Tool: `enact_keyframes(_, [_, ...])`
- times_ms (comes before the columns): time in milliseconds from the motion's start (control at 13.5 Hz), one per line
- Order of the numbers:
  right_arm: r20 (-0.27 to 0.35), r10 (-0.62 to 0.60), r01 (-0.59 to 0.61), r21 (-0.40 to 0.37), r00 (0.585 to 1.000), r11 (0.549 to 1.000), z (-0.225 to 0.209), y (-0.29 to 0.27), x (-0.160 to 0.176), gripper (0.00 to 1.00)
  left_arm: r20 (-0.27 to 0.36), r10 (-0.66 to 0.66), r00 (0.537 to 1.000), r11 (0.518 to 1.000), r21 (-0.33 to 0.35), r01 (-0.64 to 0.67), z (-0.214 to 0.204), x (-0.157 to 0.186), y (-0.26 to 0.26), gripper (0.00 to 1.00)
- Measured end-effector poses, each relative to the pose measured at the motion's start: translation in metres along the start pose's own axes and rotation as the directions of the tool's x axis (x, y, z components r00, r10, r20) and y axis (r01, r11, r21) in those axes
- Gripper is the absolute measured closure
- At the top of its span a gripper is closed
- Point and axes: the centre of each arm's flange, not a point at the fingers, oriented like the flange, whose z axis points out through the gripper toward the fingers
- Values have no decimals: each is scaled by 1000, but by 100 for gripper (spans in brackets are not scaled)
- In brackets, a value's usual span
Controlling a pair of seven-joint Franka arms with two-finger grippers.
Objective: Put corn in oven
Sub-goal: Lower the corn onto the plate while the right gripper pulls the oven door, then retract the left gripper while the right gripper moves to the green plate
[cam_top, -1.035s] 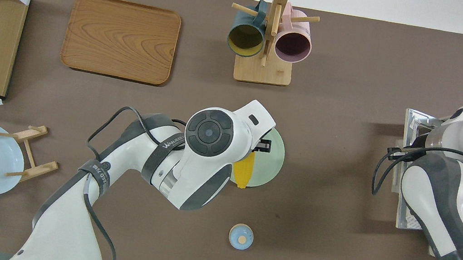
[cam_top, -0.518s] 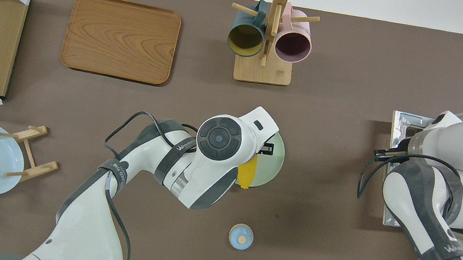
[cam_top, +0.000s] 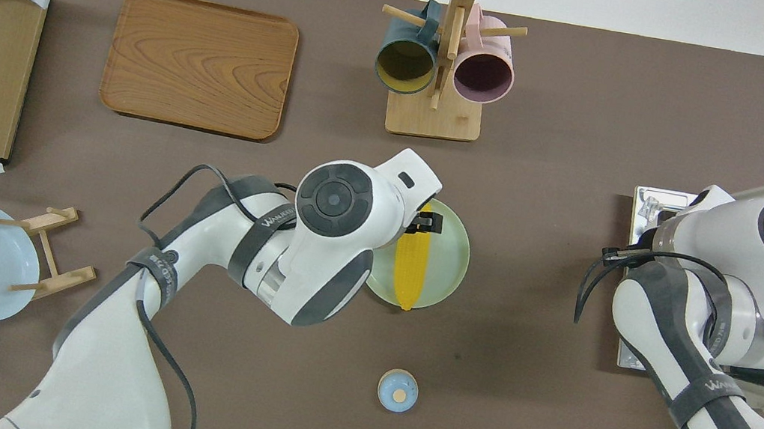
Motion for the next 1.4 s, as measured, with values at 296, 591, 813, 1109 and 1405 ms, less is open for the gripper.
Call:
enact_keyframes(296, [2,2,-2,1,1000,1000,4,-2,1,99,0,-95,995,995,30,95,-122,60,-77,0])
enact_keyframes(591, [-10,-5,5,-2,1000,1000,-8,-62,15,92,-65,-168,984,980,93,174,-185,107,-167,0])
enact_keyframes(813, [29,9,-9,-2,1000,1000,-47,-106,28,59,-59,-111,992,986,118,118,-214,123,-241,0])
enact_keyframes(1109, [-21,180,-180,3,983,984,-101,-255,23,47,5,-21,1000,990,141,20,-262,110,-319,0])
enact_keyframes(1405, [-45,237,-237,20,970,971,-81,-375,-6,42,82,-16,997,989,145,4,-296,78,-319,0])
